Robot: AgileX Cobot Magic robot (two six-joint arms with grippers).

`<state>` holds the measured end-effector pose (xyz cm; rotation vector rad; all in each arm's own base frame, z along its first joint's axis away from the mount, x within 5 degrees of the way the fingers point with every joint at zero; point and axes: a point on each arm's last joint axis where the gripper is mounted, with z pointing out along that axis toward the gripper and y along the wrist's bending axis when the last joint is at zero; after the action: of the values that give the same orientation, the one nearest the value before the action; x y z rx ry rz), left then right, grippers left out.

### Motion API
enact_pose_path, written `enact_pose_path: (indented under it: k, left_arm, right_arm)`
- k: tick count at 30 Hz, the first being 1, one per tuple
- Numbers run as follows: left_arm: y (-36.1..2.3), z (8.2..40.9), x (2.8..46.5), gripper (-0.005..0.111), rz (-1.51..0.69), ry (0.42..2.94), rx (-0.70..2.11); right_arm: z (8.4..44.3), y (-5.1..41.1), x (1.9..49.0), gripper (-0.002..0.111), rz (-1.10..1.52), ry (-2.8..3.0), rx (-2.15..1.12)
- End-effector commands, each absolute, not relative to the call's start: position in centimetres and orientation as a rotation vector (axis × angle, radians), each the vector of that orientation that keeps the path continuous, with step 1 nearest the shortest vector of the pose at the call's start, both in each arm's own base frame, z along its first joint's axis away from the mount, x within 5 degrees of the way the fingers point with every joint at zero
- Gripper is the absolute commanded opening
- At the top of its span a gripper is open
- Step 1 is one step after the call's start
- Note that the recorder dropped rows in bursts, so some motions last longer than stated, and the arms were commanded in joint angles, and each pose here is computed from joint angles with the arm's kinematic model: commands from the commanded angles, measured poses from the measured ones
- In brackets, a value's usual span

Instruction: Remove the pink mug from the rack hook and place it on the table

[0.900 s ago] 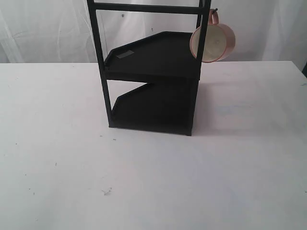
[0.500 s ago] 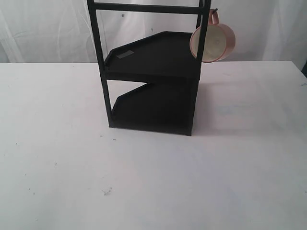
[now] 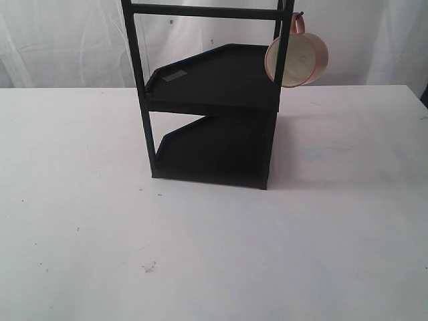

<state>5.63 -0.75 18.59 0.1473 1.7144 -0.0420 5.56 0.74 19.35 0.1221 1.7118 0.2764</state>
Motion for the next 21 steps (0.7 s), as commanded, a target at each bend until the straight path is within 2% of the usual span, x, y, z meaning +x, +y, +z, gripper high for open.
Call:
enact_pose_path:
  k: [1,5,9,14,17,21]
  left_arm:
    - [-0.7,18.5,5.6,0.000,-0.045,1.717,0.138]
    - [-0.7,18.5,5.6,0.000,-0.045,1.717,0.138]
    - [-0.7,18.5,5.6,0.000,-0.045,1.717,0.138]
    - [-0.7,18.5,5.6,0.000,-0.045,1.717,0.138]
    - [-0.7,18.5,5.6,0.000,-0.045,1.717,0.138]
    - [-0.7,18.5,5.6,0.000,-0.045,1.717,0.138]
  right_arm:
    - [21.1,0.5,5.6,0.000,0.360,1.501,0.215]
    - [23.5,0.0,5.2,0.000,0.435,1.217,0.274]
    - [24.4,0.4,5.0,0.000,0.511,1.329,0.292]
    - [30.8,0.9,4.5,0.002,0.230,1.566,-0.036]
    - [33.0,1.2,5.7,0.016,0.055,1.726,-0.262]
    - [34.0,1.5,7.1,0.038,-0.023,1.826,-0.388]
